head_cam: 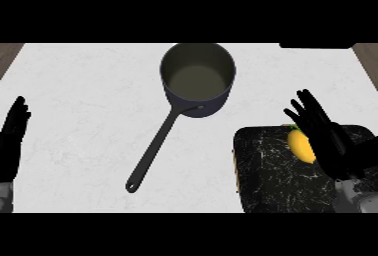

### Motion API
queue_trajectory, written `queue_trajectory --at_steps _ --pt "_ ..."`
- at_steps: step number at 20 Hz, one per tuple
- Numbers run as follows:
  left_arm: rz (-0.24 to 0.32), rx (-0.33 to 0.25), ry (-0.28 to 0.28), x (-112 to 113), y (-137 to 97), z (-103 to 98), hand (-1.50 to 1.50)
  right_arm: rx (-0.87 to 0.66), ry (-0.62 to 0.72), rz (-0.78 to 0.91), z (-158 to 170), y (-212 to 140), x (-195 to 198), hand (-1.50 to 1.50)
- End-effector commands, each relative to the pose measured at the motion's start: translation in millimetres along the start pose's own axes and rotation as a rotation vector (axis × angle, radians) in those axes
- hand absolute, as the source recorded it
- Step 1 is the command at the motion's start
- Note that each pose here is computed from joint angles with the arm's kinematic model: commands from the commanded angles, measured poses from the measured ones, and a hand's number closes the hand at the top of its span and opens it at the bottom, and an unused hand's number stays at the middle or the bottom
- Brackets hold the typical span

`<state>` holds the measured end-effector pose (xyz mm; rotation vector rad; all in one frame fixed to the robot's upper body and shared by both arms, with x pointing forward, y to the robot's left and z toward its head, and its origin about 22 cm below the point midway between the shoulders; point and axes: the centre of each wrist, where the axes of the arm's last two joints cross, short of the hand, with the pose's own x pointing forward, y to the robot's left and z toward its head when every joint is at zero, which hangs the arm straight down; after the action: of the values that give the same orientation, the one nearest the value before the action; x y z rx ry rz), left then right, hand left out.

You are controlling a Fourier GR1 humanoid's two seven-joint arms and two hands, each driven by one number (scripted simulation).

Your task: Pick the lemon from the tray and place it in the pot

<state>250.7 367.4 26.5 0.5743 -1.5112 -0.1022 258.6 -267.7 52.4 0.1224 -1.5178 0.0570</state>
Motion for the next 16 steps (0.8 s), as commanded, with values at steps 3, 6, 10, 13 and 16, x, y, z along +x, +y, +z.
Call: queue_trajectory --at_steps 3,6,10,13,16 --pt "0.158 -0.13 0.01 28 -53 -4 0.0 0.478 -0.098 -0.097 -14 25 25 -1.5" --pt "0.322 -0.266 -0.045 51 -88 0 0.0 0.857 -0.192 -0.199 -16 66 40 -1.5" --pt "0.413 -0.32 0.046 55 -108 9 0.0 0.483 -0.553 0.187 -29 -32 77 -1.5" --pt "0.414 -0.304 0.051 66 -113 12 0.0 0.559 -0.73 0.141 -16 -60 73 -1.5" --pt "0.407 -0.303 0.072 63 -103 17 0.0 0.623 -0.743 0.231 1 -118 81 -1.5"
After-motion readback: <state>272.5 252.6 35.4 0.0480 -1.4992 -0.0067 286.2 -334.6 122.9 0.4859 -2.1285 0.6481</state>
